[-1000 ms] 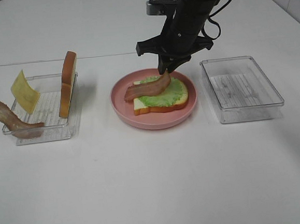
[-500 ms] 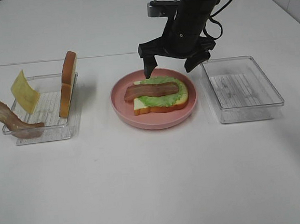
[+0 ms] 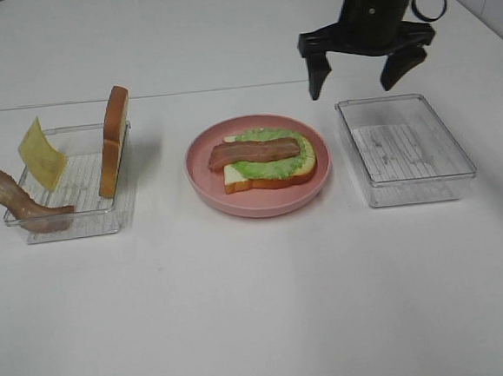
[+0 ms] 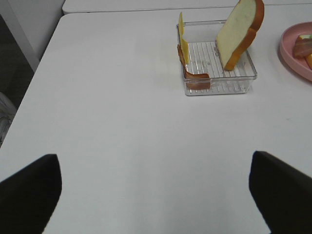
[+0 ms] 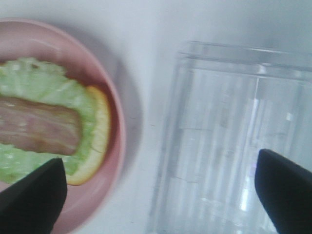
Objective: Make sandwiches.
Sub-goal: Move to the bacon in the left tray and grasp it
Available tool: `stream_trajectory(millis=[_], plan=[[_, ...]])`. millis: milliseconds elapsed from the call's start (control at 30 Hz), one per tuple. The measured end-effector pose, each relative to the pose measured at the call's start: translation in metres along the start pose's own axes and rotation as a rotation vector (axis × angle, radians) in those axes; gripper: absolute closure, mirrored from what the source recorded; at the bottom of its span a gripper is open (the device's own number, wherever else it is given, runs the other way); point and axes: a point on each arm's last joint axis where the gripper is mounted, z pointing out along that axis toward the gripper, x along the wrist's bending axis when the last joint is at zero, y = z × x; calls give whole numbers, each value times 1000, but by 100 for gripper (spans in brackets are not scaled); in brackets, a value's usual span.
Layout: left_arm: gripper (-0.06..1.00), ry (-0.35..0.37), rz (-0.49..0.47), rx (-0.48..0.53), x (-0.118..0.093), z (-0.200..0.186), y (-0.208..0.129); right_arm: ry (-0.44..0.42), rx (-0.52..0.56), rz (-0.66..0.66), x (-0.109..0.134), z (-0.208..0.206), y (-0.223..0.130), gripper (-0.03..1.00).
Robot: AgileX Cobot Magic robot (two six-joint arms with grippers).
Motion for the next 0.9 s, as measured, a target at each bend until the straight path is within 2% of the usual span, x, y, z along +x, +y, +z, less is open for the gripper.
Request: stream_trajectory(millis=[33,100,133,200,300,333,533,733,800,867,900], plan=[[-4,0,0,0,0,0,0,0,0,0,0,0,0,-1],[-4,0,0,0,0,0,0,-41,41,55,-33,-2,-1,-1],[-4,0,0,0,0,0,0,-41,41,55,-33,-2,-1,-1],[-4,0,0,0,0,0,0,-83,49,128,-75,-5,-1,-1],[-4,0,0,0,0,0,0,-86,48,145,-83,-6,-2,-1],[-4,0,0,0,0,0,0,-97,47,162,-93,-7,-2,-1],[-4,0,0,0,0,0,0,-103,31,157,-95,-23,-7,-1],[-4,0,0,0,0,0,0,-108,60,155,-91,-50,-41,-1],[-4,1,0,0,0,0,0,-130,118,150,-88,-66,-85,-1],[-4,1,0,0,0,0,0,-132,127,151,-88,-70,-95,0],[-4,1,0,0,0,0,0,-136,138,153,-85,-84,-123,0]])
